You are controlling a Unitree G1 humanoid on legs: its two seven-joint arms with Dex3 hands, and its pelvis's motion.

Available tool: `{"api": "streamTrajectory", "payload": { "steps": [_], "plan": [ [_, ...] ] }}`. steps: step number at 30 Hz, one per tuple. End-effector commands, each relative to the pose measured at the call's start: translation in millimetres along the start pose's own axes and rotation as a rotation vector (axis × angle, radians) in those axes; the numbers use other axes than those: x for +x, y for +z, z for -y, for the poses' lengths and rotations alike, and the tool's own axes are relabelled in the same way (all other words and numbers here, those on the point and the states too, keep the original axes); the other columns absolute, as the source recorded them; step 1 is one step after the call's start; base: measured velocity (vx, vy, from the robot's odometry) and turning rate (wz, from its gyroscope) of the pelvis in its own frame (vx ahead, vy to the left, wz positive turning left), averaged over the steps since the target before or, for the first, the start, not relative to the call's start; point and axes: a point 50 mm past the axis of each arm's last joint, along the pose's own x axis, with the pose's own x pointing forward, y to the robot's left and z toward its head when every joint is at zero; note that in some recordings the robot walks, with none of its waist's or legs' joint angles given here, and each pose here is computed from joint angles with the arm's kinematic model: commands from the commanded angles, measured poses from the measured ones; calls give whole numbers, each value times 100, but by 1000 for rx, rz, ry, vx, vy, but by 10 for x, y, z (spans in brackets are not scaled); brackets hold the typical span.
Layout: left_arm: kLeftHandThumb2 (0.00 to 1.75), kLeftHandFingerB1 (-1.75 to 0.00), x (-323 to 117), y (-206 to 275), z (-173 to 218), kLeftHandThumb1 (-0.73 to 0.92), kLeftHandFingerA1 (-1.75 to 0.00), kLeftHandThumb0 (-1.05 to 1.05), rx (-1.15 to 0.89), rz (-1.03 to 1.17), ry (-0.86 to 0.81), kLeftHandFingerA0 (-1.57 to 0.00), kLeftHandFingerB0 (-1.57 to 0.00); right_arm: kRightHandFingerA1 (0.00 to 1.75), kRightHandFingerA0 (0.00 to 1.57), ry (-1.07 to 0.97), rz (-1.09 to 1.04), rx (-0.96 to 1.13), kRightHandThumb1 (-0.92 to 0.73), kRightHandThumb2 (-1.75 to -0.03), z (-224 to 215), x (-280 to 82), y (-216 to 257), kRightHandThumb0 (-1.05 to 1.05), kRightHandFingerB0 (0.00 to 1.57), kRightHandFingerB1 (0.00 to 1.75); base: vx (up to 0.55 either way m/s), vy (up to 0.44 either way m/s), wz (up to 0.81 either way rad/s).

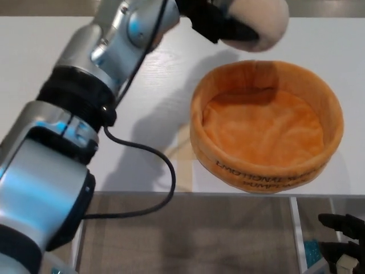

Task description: Use the left hand to pick up the pink round toy on the left and place it inside the orange plate on the desk.

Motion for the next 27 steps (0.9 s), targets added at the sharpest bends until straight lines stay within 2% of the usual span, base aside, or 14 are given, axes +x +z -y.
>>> {"api": "streamTrajectory", "payload": {
  "steps": [1, 4, 5, 8, 9, 10, 11, 12, 13, 14, 15, 16, 21, 27],
  "plan": [
    [65, -58, -9, -21, 204, 74, -159, -25, -18, -26, -36, -76, -86, 57, 63, 3, -12, 9, -64, -58, 0, -9, -21, -14, 59, 48, 0, 0, 0],
    [62, -50, -7, -5, 266, 75, -150, -26, -19, -19, -38, -84, -78, 59, 64, 2, -10, 13, -64, -58, 0, -4, -15, -15, 59, 48, 0, 0, 0],
    [68, -79, -7, -1, 312, 78, -152, -23, -31, -21, -55, -82, -88, 59, 62, 2, -7, 15, -64, -58, 0, -3, -10, -14, 58, 48, 0, 0, 0],
    [68, -73, -8, 3, 383, 77, -147, -21, -54, -29, -87, -84, -90, 59, 63, 3, -2, 17, -64, -58, 0, -1, -3, -15, 59, 48, 0, 0, 0],
    [61, -43, -15, 2, 427, 70, -73, -25, -56, -34, -106, -102, -72, 61, 65, 2, -1, 16, -64, -58, 4, -5, -7, -15, 59, 49, 0, 0, 0],
    [61, -43, -21, 1, 459, 70, -73, -25, -58, -38, -120, -102, -72, 61, 65, 1, 0, 15, -64, -58, 7, -8, -9, -15, 59, 49, 0, 0, 0],
    [81, -49, -41, -5, 512, 56, -59, -41, -76, -39, -152, -67, -48, 62, 64, 1, 2, 16, -64, -58, 8, -17, -19, -15, 59, 49, 0, 0, 0],
    [89, -46, -52, -17, 551, 26, -48, -37, -79, -56, -218, 0, 0, 59, 63, 4, 1, 11, -65, -59, 9, -25, -29, -16, 59, 49, 0, 0, 0],
    [89, -46, -61, -29, 588, 26, -48, -37, -74, -77, -289, 0, 0, 59, 63, 7, 0, 4, -65, -59, 11, -31, -38, -16, 59, 49, 0, 0, 0],
    [88, -36, -67, -33, 607, 44, -22, -73, -70, -85, -313, 0, -9, 58, 61, 9, -2, 2, -65, -59, 11, -36, -47, -16, 58, 48, 0, 0, 0],
    [88, -36, -70, -34, 616, 44, -22, -73, -67, -89, -321, 0, -9, 58, 61, 10, -4, 1, -65, -59, 10, -38, -51, -16, 58, 48, 0, 0, 0],
    [89, -20, -78, -33, 638, 47, 0, -82, -58, -96, -344, 0, -14, 58, 61, 12, -8, 0, -64, -59, 9, -44, -62, -16, 58, 48, 0, 0, 0],
    [96, -9, -106, -4, 709, 51, 0, -92, -28, -102, -405, 0, 0, 58, 63, 13, -17, -4, -65, -59, 2, -69, -100, -16, 58, 48, 0, 0, 0],
    [97, -9, -155, 70, 753, 52, 0, -93, -51, -91, -448, 0, -1, 58, 62, 20, -33, -14, -64, -58, -14, -138, -194, -16, 58, 48, 0, 0, 0]
  ]
}}
